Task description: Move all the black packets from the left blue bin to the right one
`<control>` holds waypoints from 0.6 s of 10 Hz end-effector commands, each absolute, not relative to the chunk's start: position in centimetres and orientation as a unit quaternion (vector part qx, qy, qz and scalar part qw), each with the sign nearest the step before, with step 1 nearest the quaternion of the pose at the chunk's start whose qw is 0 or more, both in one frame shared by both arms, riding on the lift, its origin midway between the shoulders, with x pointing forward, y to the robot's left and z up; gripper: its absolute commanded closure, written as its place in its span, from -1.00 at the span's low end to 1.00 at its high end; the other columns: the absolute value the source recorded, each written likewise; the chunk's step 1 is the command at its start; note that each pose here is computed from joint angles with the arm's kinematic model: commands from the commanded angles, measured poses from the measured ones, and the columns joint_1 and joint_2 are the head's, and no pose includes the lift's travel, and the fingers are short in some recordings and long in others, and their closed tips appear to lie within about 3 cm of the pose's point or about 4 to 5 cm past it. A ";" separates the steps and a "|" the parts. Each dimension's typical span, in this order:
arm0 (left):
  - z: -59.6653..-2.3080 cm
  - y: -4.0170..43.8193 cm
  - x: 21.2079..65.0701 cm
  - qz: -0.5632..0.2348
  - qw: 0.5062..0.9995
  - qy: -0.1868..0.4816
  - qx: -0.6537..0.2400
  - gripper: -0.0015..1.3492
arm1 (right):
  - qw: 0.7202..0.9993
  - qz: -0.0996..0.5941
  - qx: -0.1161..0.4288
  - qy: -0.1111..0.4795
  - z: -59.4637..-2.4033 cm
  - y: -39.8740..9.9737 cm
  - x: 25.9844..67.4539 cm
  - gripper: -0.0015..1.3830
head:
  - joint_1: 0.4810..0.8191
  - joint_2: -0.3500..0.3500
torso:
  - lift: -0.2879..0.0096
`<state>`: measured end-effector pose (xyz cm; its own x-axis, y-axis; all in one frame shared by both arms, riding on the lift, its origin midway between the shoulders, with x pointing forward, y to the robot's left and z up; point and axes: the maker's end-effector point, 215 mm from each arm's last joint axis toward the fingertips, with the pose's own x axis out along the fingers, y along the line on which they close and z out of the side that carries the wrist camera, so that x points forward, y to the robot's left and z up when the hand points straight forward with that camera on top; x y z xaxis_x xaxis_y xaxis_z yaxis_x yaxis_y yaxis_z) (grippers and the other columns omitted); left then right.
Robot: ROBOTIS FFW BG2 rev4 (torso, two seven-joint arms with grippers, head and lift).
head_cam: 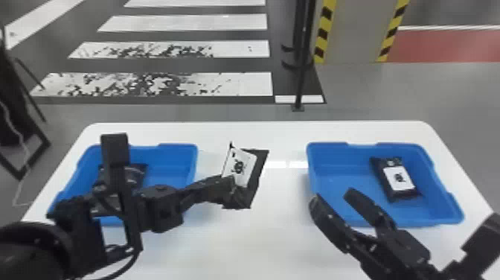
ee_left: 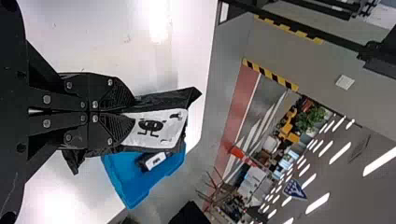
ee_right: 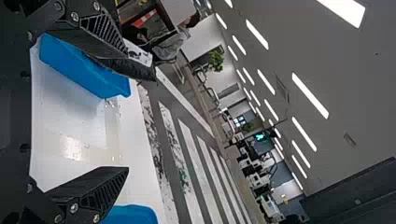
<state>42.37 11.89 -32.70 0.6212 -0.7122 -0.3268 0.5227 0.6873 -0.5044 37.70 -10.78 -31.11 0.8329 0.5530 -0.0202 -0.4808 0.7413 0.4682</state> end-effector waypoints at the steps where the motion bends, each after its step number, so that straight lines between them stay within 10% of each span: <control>1: -32.0 8.4 41.2 -0.390 0.863 0.257 -0.193 0.78 | 0.919 0.301 0.243 0.072 -30.7 -9.2 38.9 -0.74 | 0.27 0.06 | -0.01; 6: -31.7 2.7 38.3 -0.452 0.824 0.274 -0.204 0.78 | 0.906 0.333 0.254 0.057 -29.3 -6.7 41.2 -0.66 | 0.27 -0.16 | -0.01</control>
